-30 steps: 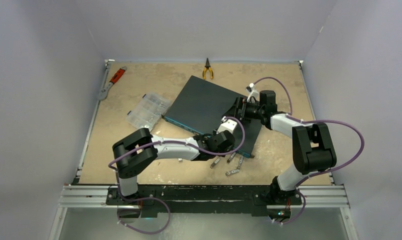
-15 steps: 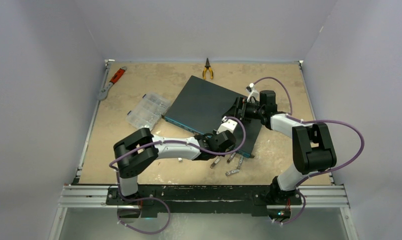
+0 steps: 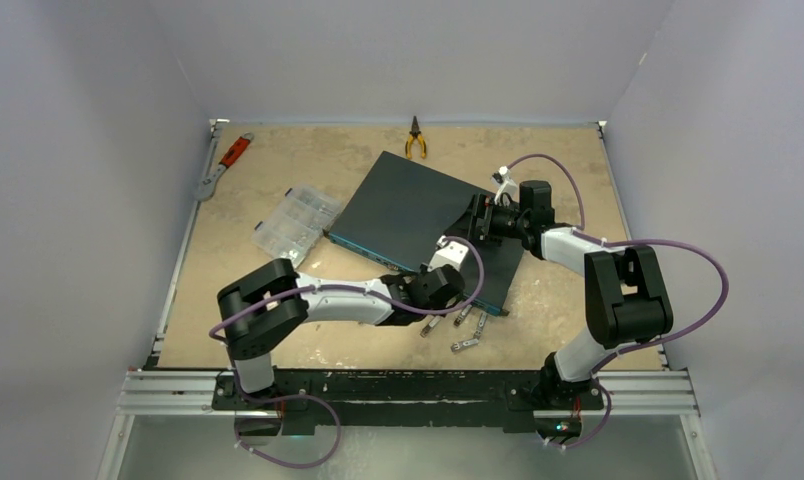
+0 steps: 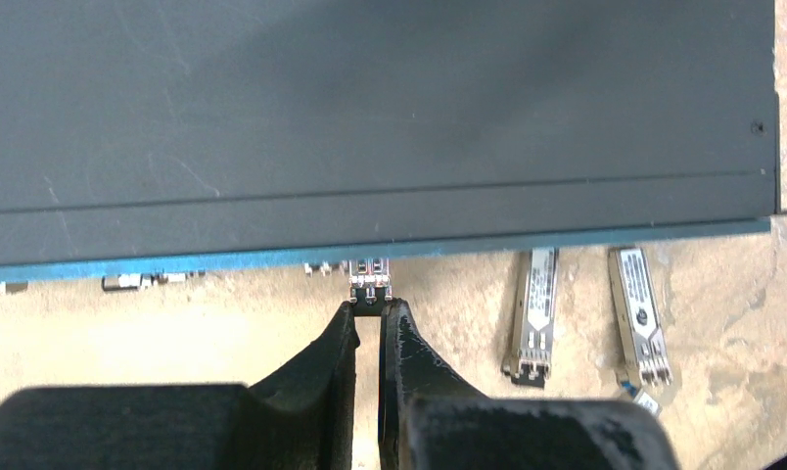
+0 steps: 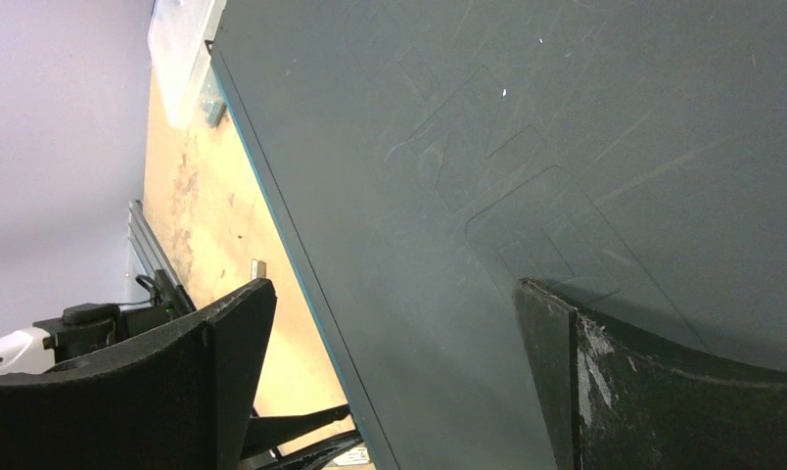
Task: Pull the plug from the switch port
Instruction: Pull the connector from the switch port.
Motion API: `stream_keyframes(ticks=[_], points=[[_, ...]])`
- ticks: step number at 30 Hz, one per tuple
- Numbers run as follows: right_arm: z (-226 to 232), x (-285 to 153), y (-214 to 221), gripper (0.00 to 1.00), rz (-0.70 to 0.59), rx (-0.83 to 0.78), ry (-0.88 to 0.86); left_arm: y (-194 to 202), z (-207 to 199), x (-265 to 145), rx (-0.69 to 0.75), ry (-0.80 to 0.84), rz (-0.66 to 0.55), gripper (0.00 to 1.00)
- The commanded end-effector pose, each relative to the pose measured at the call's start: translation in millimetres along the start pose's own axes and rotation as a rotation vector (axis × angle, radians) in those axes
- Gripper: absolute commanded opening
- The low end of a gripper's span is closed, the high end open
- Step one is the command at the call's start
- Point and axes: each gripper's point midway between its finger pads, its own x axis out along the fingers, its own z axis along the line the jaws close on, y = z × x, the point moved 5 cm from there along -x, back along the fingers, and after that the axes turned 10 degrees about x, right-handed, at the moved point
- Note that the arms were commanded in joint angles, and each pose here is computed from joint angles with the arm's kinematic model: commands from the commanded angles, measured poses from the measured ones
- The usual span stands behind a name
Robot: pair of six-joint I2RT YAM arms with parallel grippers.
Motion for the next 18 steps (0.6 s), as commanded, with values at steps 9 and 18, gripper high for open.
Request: stream_keyframes(ticks=[9, 18], points=[[-79.7, -4.4, 35.4, 0.98, 0.052, 0.098, 0.361, 3.1, -2.1, -31.1, -0.015, 0.02, -0.033, 0.0], [-79.7, -5.3, 35.7, 0.99, 0.05, 0.098, 0.362, 12.3, 6.0, -42.8, -0.011, 0.015, -0.032, 0.0]])
